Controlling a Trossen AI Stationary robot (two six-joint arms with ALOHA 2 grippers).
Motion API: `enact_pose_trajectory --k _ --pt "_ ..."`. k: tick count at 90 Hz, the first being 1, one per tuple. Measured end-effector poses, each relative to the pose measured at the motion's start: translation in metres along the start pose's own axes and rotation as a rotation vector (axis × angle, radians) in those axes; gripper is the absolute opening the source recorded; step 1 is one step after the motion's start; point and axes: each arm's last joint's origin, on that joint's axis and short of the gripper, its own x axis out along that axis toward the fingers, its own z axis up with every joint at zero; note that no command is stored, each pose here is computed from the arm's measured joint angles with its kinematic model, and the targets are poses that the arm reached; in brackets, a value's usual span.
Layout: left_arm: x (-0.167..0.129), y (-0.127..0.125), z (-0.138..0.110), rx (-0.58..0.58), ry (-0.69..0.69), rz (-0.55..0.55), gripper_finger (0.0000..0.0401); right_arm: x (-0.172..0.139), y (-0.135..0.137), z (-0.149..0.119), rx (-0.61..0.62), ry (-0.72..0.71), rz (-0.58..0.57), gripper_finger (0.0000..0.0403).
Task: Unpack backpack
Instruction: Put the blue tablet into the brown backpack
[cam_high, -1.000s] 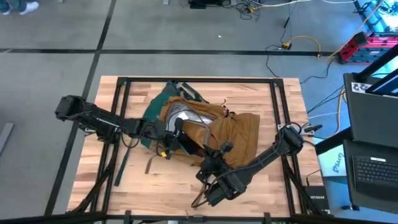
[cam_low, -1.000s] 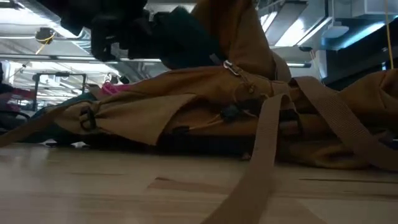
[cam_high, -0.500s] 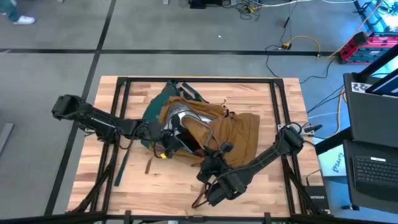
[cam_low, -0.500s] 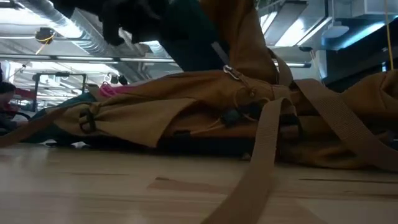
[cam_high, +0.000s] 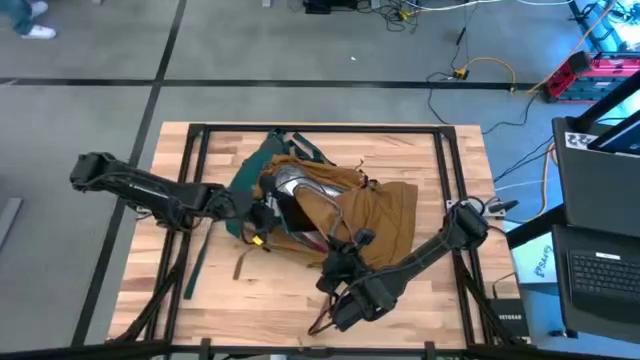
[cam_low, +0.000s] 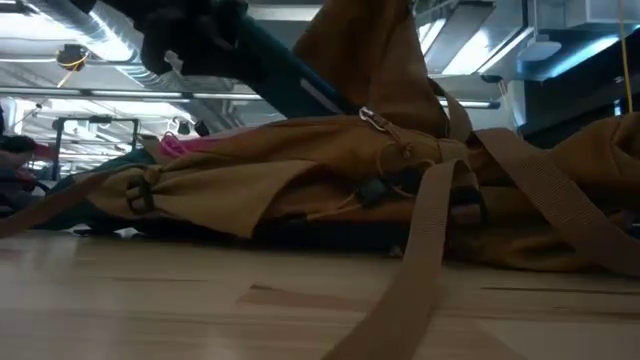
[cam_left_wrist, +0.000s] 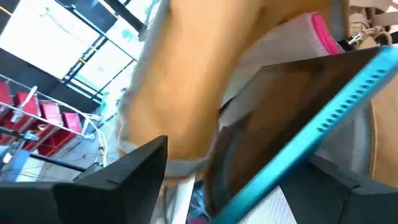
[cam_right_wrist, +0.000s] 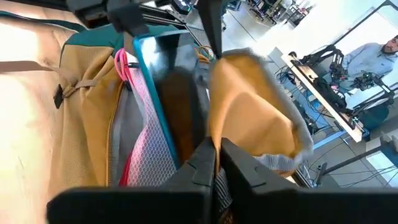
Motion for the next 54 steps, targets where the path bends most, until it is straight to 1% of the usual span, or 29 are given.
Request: enact_pose_trajectory --k 21,37,43,54 --pt "0.000 0.004 -0.004 -0.043 0.001 -0.031 0.0271 0.001 0.000 0.000 -0.001 0.001 -0.003 0.0000" --pt "0.011 -0.001 -0.007 -0.063 0.008 -0.092 0.0270 0.005 -0.002 0.002 0.003 0.009 -0.010 0.0000" --pt "0.014 -0.004 -0.008 -0.086 0.000 -0.115 0.0270 0.006 -0.002 0.002 0.002 0.011 -0.009 0.0000" --pt "0.019 -0.003 -0.006 -0.107 -0.024 -0.104 0.0271 0.006 -0.002 0.002 -0.015 0.013 -0.007 0.0000"
